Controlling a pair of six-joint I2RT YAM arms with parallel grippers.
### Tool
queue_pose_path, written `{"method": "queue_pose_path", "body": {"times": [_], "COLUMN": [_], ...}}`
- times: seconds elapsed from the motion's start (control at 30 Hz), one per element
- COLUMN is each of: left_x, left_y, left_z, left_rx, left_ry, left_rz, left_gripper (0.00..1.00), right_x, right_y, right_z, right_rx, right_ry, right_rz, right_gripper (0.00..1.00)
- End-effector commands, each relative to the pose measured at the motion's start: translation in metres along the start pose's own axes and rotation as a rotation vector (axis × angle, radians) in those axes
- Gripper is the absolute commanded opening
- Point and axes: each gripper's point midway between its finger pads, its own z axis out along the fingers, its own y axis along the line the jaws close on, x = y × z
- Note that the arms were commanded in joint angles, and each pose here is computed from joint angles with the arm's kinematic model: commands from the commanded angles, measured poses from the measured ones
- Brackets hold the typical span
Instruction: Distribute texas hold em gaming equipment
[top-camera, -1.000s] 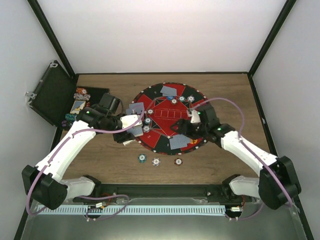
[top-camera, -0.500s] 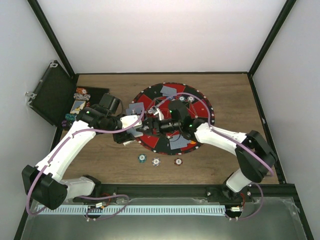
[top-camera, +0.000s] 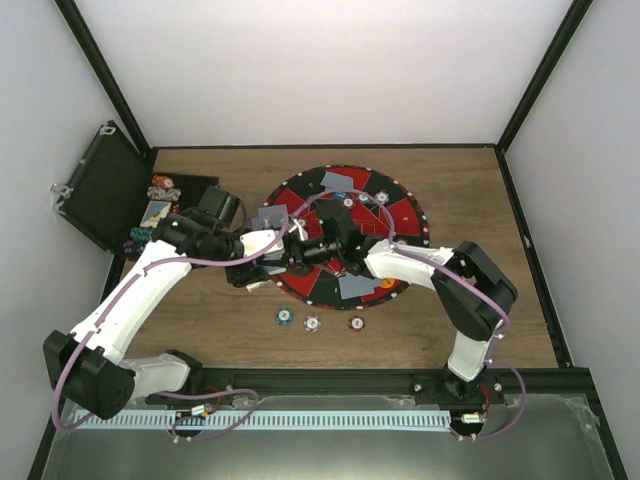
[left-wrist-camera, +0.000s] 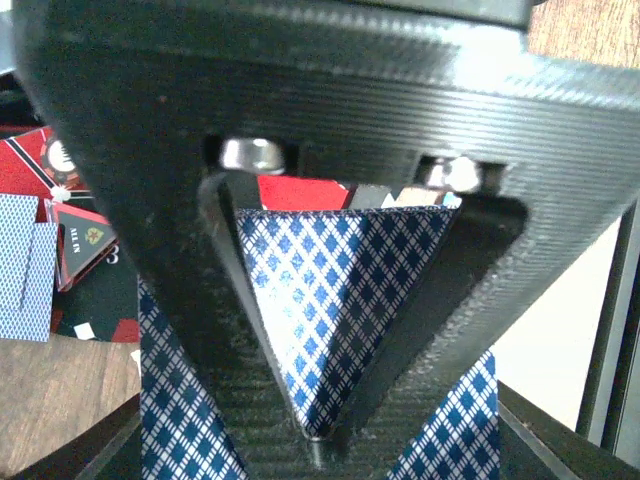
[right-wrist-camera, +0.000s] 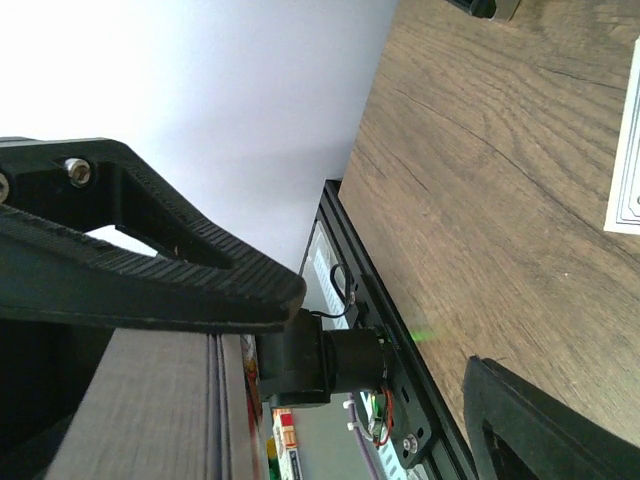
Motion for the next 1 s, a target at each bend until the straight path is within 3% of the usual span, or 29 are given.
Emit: {"method": "queue_pose_path", "body": {"times": [0.0,0.4,0.97], "left_x": [-0.012,-0.016,-0.011], "left_y": [0.001,0.000,0.000], "left_z": [-0.010,-0.016,-0.011], "left_rx": [-0.006,-0.007,-0.011], "left_ry": [-0.041,-0.050,-0.037], "left_rz": [0.023,0.027,0.027], "left_gripper": [0.11,0.11,0.11], "right_x": [-0.006,-0.007,-0.012], "right_y": [0.015,-0.048,-0.026], "right_z": [0.009,-0.024,-0.048], "right_rx": [-0.052,0.084,0.128], "right_ry": [0.025,-0.033,-0.084], "right_rz": [-0.042,0.057,-0.002], "right_gripper": [0.77,0.64,0.43]}}
